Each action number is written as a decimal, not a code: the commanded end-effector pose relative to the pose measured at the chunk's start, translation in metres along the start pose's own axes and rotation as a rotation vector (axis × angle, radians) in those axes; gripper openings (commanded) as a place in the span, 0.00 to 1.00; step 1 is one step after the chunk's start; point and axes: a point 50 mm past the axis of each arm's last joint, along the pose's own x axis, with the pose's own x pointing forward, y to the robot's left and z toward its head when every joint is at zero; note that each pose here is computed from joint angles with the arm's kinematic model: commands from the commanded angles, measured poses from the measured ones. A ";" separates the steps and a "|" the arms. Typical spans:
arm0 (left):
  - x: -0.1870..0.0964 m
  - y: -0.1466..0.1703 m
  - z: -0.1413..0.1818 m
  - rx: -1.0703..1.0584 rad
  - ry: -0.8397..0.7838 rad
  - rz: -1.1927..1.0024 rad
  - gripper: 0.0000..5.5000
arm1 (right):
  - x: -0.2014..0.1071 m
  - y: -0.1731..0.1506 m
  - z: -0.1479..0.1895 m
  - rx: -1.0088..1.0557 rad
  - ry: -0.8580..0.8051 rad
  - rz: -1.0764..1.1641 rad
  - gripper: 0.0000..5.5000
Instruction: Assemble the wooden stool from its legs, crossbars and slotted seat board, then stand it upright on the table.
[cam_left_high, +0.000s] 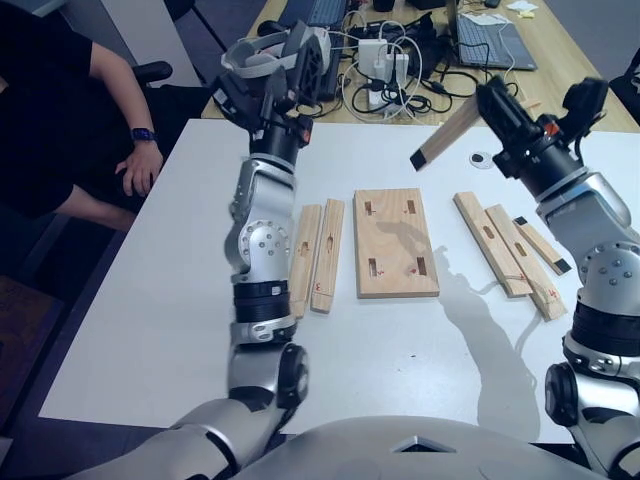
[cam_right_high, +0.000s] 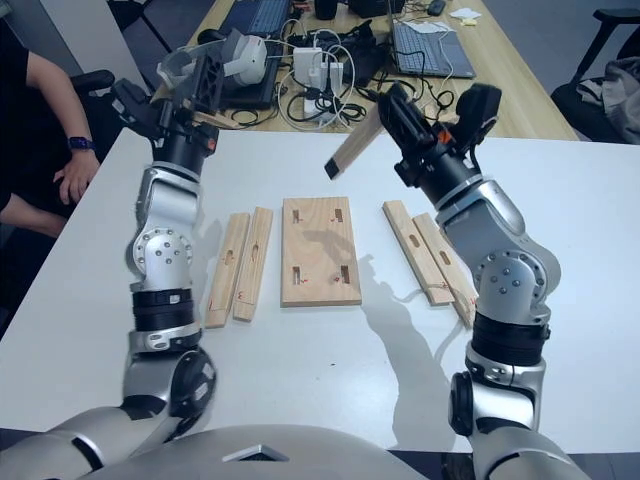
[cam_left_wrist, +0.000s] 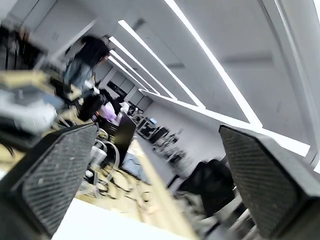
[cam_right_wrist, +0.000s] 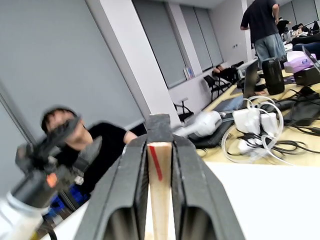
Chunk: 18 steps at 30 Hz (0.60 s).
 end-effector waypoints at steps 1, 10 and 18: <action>-0.001 0.007 -0.013 -0.180 -0.018 0.083 0.81 | -0.009 -0.015 0.005 -0.053 0.021 -0.056 0.08; -0.006 0.000 -0.014 -0.269 -0.039 0.011 0.81 | -0.032 -0.034 0.010 -0.128 0.025 -0.193 0.08; -0.008 0.001 -0.013 -0.263 -0.036 0.008 0.81 | -0.043 -0.043 0.013 -0.306 0.069 -0.221 0.08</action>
